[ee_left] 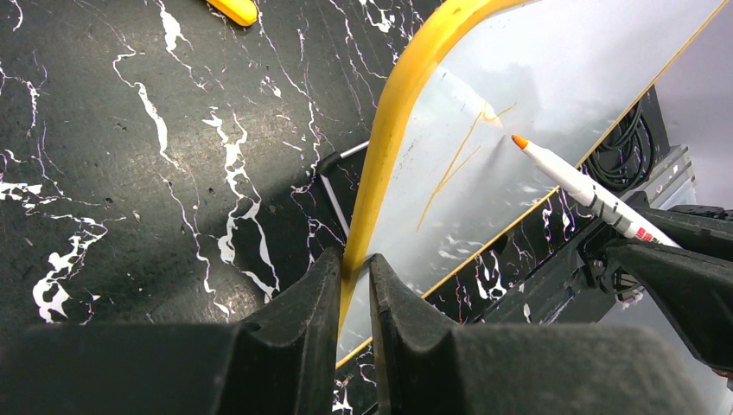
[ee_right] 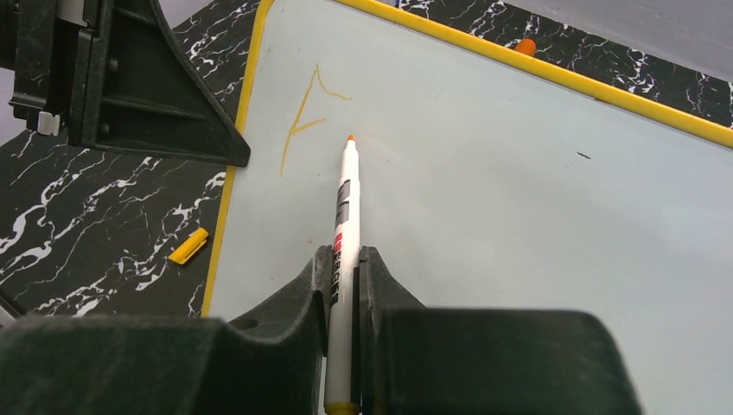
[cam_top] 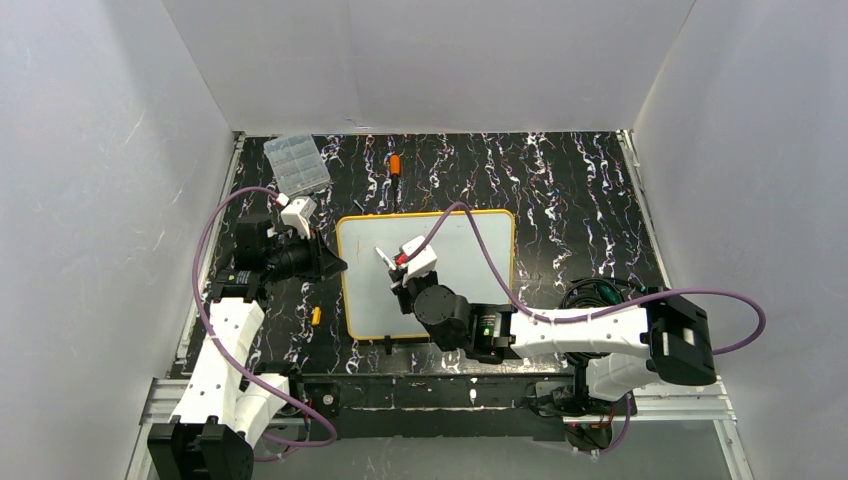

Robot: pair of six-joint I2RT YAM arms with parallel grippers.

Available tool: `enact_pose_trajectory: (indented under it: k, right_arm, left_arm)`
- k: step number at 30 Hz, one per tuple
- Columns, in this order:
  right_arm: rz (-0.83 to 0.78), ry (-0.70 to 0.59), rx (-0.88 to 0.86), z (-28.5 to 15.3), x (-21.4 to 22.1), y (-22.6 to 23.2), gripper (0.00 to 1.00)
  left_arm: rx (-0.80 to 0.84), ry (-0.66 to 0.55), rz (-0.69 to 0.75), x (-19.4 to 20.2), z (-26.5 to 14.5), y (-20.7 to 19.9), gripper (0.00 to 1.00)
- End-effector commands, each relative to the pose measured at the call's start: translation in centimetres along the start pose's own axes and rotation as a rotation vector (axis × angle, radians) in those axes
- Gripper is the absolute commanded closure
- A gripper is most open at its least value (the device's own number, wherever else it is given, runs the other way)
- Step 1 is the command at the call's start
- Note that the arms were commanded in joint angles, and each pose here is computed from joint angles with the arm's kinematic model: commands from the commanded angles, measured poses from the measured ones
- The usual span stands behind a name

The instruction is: Write a sentence on the whiteboard

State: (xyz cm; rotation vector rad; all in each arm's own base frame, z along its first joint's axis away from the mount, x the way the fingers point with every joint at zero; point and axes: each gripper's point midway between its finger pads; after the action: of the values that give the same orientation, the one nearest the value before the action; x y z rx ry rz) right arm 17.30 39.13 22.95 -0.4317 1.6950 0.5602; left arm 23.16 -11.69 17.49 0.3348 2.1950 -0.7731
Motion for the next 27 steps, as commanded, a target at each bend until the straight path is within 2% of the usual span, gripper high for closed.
enact_pose_trajectory:
  k: [1, 14, 27]
  right_arm:
    - [0.027, -0.038, 0.042, 0.3, -1.4, -0.3, 0.99]
    - [-0.013, -0.035, 0.021, 1.2, -1.5, 0.4, 0.99]
    - [-0.015, 0.067, -0.006, 0.3, 2.1, 0.2, 0.99]
  left_arm:
    - [0.030, -0.011, 0.015, -0.5, -0.5, -0.9, 0.85]
    - [0.038, -0.013, 0.015, -0.5, -0.5, -1.1, 0.86]
    - [0.033, -0.014, 0.016, -0.5, -0.5, -1.0, 0.86]
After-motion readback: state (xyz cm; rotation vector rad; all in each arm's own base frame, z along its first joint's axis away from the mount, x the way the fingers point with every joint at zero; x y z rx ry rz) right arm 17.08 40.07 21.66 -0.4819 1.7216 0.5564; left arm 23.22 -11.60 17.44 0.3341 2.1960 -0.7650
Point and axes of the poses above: each gripper's point midway between its finger pads, its own z axis out along the fingers, its own y axis along the line the jaws close on, x = y × z, and after that the axes turned 6 degrees about z, right-handed
